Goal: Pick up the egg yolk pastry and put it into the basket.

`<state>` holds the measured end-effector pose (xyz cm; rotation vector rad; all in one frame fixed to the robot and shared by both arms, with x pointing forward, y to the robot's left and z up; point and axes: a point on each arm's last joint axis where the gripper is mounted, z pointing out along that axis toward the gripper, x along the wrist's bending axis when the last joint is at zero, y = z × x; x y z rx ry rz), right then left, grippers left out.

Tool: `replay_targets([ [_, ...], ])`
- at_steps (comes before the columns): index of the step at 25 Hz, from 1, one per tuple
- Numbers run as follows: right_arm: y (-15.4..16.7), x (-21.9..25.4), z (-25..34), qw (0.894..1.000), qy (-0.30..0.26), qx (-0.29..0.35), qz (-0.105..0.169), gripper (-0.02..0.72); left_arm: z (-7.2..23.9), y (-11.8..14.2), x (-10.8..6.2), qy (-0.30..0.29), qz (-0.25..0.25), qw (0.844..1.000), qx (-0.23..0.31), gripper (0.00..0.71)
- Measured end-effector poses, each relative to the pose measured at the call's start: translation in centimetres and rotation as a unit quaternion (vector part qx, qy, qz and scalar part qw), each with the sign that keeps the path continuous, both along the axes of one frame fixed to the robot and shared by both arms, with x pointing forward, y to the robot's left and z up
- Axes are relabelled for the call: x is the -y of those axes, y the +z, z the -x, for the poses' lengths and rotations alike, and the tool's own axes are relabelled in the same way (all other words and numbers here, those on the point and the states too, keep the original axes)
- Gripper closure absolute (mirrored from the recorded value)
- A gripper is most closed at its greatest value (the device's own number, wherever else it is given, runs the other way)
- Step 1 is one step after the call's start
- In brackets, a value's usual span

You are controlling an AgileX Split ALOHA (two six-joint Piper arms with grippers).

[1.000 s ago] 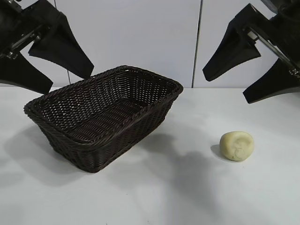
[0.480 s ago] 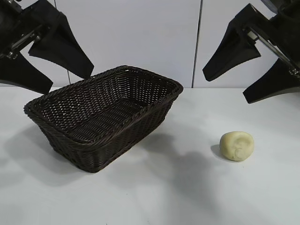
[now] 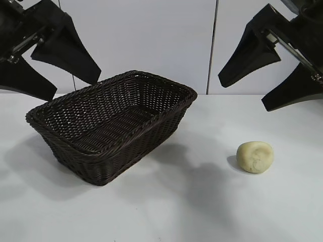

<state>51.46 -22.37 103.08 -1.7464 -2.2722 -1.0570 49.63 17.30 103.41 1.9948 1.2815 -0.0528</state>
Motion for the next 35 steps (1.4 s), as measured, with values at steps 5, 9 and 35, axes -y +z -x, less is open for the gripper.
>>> replay_targets([
  [5,0.0,0.0,0.0,1.000,0.000,0.000,0.000,0.008,-0.2,0.1,-0.1,0.018,0.004,1.000,0.001,0.046],
  [9,0.0,0.0,0.0,1.000,-0.003,-0.002,-0.001,0.008,-0.6,0.1,-0.3,0.090,0.022,0.995,-0.027,0.046],
  [35,0.0,0.0,0.0,1.000,-0.004,-0.004,-0.002,0.008,-4.9,-6.9,-1.2,0.342,-0.060,0.908,-0.233,0.046],
])
